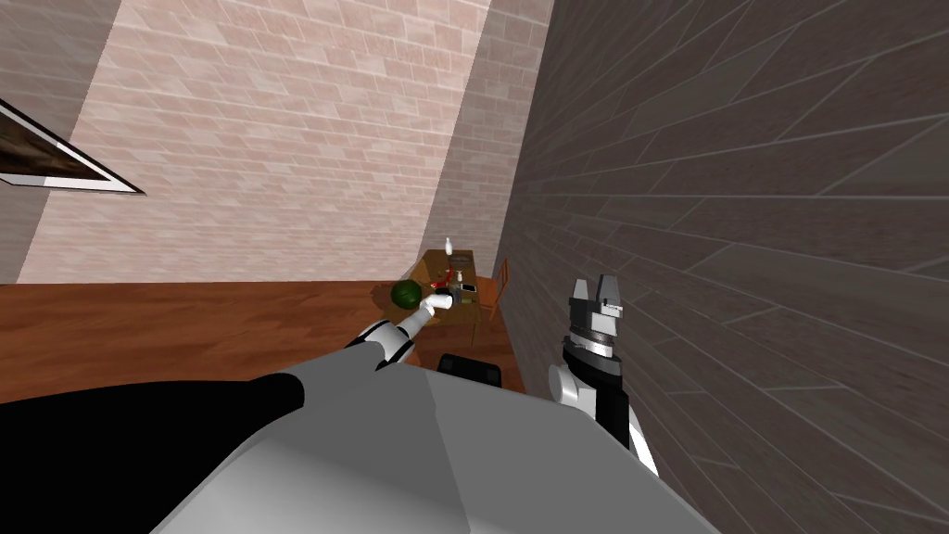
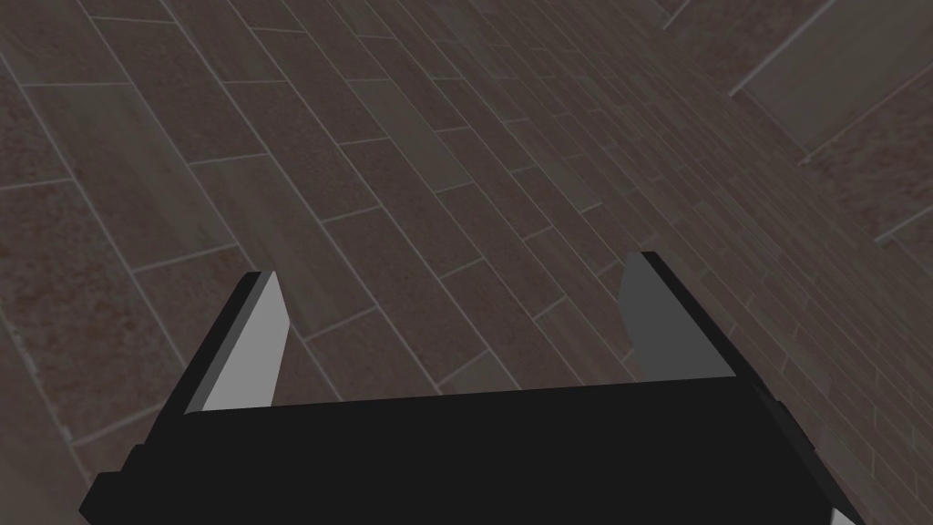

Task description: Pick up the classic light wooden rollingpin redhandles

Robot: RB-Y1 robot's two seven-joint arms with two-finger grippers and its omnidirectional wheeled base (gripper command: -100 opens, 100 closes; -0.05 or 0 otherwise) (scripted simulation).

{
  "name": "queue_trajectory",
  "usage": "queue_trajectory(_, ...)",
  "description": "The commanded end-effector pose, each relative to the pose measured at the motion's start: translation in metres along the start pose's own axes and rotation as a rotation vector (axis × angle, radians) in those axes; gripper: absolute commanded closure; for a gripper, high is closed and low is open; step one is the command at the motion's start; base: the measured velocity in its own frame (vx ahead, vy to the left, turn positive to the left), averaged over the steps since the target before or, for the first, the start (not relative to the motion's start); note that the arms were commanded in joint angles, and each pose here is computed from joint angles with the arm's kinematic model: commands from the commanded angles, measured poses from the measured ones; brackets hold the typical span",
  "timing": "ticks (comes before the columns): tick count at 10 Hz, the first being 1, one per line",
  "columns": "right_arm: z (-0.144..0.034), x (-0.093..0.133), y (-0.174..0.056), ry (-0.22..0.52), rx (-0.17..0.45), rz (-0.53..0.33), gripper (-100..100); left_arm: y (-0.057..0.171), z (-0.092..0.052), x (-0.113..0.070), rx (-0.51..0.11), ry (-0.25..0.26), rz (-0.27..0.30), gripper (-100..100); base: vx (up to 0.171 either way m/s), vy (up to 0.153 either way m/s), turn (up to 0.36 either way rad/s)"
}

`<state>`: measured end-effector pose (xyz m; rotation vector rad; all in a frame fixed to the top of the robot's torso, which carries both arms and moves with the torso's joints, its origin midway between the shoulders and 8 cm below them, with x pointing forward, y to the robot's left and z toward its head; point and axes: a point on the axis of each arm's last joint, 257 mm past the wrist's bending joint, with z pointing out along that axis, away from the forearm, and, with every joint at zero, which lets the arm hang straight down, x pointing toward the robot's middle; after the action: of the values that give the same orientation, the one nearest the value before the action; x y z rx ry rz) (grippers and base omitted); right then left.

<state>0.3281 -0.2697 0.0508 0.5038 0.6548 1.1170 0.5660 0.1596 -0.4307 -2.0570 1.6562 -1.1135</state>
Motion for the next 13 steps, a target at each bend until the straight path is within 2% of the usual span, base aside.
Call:
queue_trajectory(1, 0.000, 0.000, 0.000, 0.000, 0.000, 0.000, 0, 0.010, 0.002, -0.008, -0.033, -0.017, -0.011, -100, 0.023, 0.014, -0.047)
queue_trajectory(2, 0.000, 0.000, 0.000, 0.000, 0.000, 0.000, 0, 0.010, 0.002, -0.008, -0.033, -0.017, -0.011, -100, 0.009, 0.006, 0.003)
queue_trajectory(3, 0.000, 0.000, 0.000, 0.000, 0.000, 0.000, 0, 0.021, 0.003, -0.017, -0.079, -0.040, -0.027, -100, 0.016, 0.008, -0.064)
queue_trajectory(4, 0.000, 0.000, 0.000, 0.000, 0.000, 0.000, 0, 0.021, 0.003, -0.018, -0.080, -0.041, -0.027, -100, 0.019, 0.010, -0.043)
queue_trajectory(6, 0.000, 0.000, 0.000, 0.000, 0.000, 0.000, 0, 0.039, 0.002, -0.032, -0.160, -0.080, -0.057, -100, 0.037, 0.019, -0.084)
queue_trajectory(7, 0.000, 0.000, 0.000, 0.000, 0.000, 0.000, 0, 0.041, 0.002, -0.034, -0.163, -0.084, -0.058, -100, 0.035, 0.026, -0.032)
queue_trajectory(10, 0.000, 0.000, 0.000, 0.000, 0.000, 0.000, 0, 0.064, -0.003, -0.056, -0.258, -0.141, -0.098, -100, 0.045, 0.021, -0.068)
queue_trajectory(13, 0.000, 0.000, 0.000, 0.000, 0.000, 0.000, 0, 0.076, -0.008, -0.069, -0.307, -0.174, -0.121, -100, 0.049, 0.026, -0.038)
